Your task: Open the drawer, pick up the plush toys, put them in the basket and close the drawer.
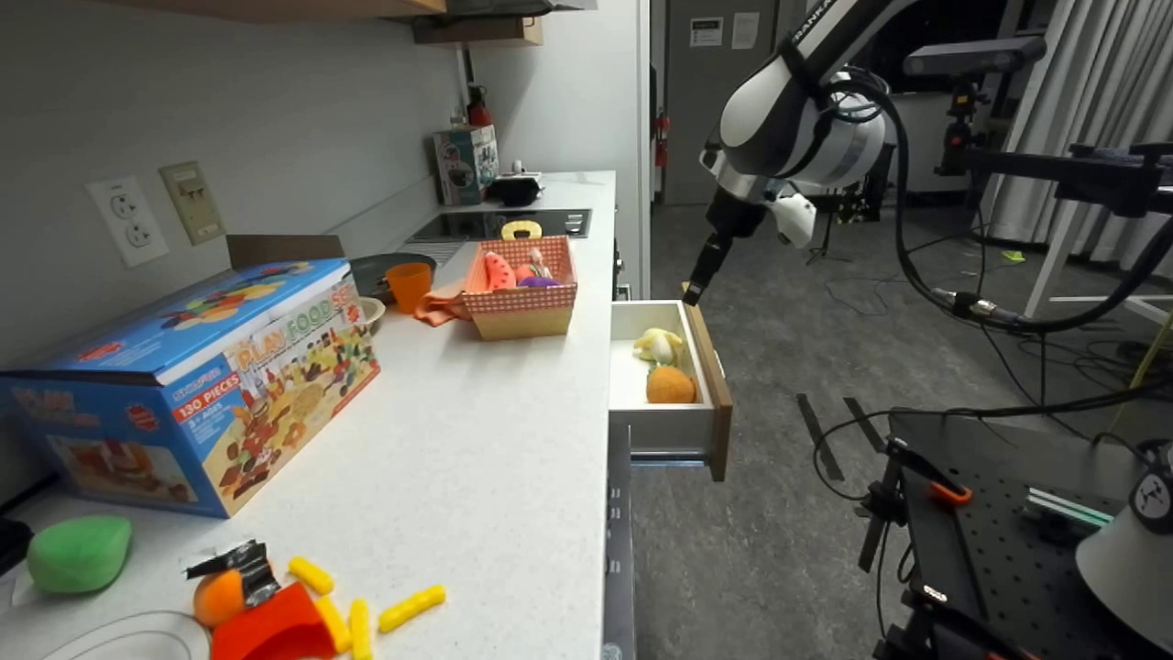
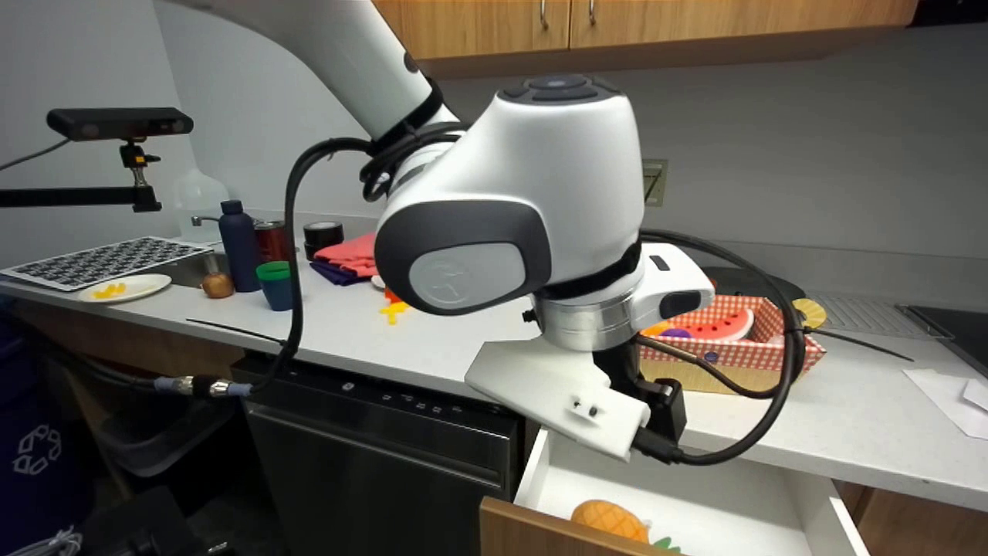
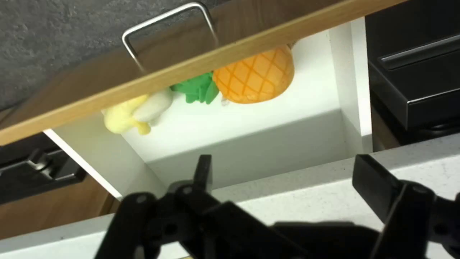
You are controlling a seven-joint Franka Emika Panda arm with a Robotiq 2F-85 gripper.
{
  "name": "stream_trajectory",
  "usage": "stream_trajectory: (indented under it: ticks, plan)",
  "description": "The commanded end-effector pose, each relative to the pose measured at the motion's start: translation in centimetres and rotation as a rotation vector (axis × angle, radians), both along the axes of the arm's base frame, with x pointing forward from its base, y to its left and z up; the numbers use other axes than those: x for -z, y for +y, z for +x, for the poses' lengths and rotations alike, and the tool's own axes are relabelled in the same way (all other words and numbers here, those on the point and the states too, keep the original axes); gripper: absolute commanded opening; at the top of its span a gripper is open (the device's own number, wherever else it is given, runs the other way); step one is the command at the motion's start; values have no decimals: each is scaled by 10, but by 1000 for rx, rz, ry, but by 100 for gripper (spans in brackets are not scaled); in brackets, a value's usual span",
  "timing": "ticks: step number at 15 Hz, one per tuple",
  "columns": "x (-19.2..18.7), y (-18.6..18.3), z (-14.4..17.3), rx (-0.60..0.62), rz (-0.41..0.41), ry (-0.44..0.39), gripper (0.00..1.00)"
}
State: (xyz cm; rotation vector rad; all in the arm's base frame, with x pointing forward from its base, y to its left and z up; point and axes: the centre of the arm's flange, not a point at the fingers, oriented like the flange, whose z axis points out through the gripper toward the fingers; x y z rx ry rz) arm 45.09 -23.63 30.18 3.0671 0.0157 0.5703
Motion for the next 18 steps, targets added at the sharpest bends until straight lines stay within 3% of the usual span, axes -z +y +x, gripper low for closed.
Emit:
stream_trajectory:
  ticks: [1,6,11,15,18]
  plan:
    - [4,3,8,-24,-5,6,100]
    - [25,3,22,-59,-8,35,100]
    - [48,-1,55,-123,-101,56,100]
    - [76,-11,72,-147,-145,124,100]
    - [98,-25,78,-156,-127,173,100]
